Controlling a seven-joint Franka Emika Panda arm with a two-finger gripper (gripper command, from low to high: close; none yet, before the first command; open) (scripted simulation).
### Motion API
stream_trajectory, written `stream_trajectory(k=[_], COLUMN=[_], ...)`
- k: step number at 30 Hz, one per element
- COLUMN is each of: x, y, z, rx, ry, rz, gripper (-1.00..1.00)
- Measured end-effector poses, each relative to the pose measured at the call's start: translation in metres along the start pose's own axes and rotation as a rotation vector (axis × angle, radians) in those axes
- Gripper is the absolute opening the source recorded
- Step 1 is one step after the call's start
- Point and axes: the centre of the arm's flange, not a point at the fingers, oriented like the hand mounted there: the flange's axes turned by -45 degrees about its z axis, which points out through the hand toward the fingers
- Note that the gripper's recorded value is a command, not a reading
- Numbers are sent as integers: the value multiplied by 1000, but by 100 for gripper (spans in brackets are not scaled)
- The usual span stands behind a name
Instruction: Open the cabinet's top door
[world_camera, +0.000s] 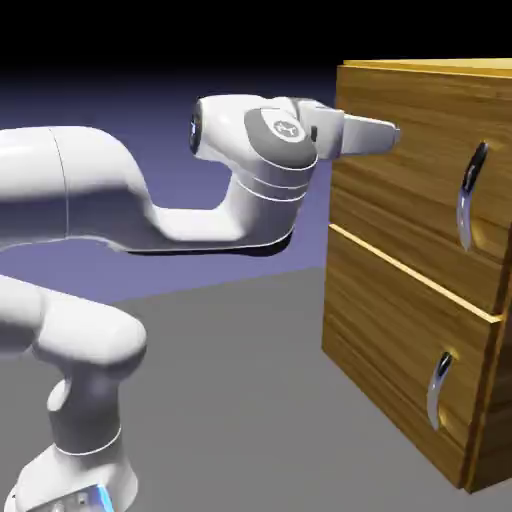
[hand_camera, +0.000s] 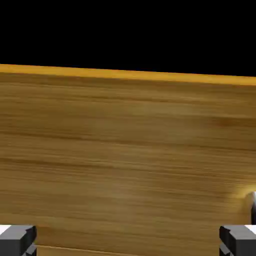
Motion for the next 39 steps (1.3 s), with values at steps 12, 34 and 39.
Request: stream_trajectory(k=[12,34,39], x=[-63,-93,-94], y=[67,49,21], z=[34,19,-21], rx=[-22,-221,-325], ry=[59,56,53], rz=[41,56,59], gripper=[0,-100,-100])
